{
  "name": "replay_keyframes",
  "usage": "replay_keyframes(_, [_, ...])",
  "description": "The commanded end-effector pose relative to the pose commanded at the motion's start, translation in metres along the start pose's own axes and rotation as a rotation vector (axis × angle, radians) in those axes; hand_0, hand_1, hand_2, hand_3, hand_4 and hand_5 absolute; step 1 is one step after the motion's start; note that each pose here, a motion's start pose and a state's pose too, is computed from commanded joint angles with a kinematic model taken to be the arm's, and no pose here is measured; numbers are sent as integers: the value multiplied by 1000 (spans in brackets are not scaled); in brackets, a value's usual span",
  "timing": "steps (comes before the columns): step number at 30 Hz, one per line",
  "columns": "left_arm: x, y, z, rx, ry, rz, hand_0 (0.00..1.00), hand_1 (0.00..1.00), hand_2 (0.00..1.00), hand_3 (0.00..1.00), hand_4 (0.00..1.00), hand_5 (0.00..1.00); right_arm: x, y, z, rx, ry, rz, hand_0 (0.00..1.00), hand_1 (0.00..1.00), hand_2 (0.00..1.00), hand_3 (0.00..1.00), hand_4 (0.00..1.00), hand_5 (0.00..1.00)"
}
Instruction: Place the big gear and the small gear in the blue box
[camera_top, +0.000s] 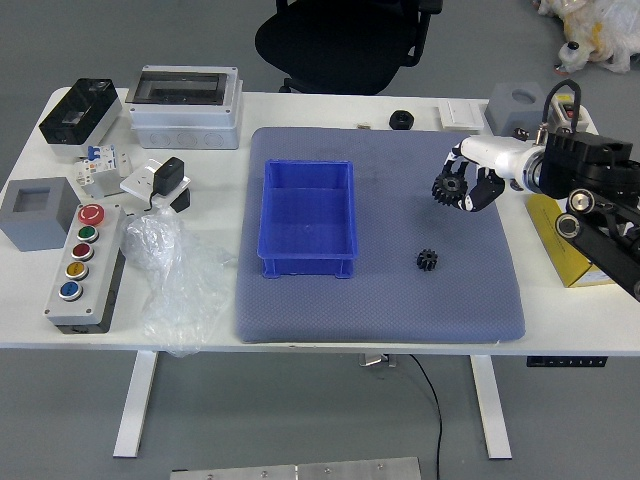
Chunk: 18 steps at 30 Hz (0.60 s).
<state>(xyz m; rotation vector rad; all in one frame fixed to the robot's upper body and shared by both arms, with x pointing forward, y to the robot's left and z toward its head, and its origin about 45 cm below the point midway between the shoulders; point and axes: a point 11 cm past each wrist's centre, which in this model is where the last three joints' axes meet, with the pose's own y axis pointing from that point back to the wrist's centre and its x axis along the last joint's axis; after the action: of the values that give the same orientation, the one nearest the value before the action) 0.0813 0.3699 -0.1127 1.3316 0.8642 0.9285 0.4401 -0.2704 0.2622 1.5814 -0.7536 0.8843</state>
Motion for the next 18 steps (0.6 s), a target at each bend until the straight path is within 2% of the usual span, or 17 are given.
replay_keyframes(9, [1, 0, -10, 21, 1, -2, 857, 826, 821, 771, 593, 372, 1, -20, -57, 89, 25, -27, 431, 391, 421, 603, 581, 56])
replay_keyframes(18, [2, 1, -22, 45, -2, -1, 856, 825, 821, 771, 593, 372, 1, -34, -93, 131, 45, -66, 437, 392, 418, 607, 576, 58])
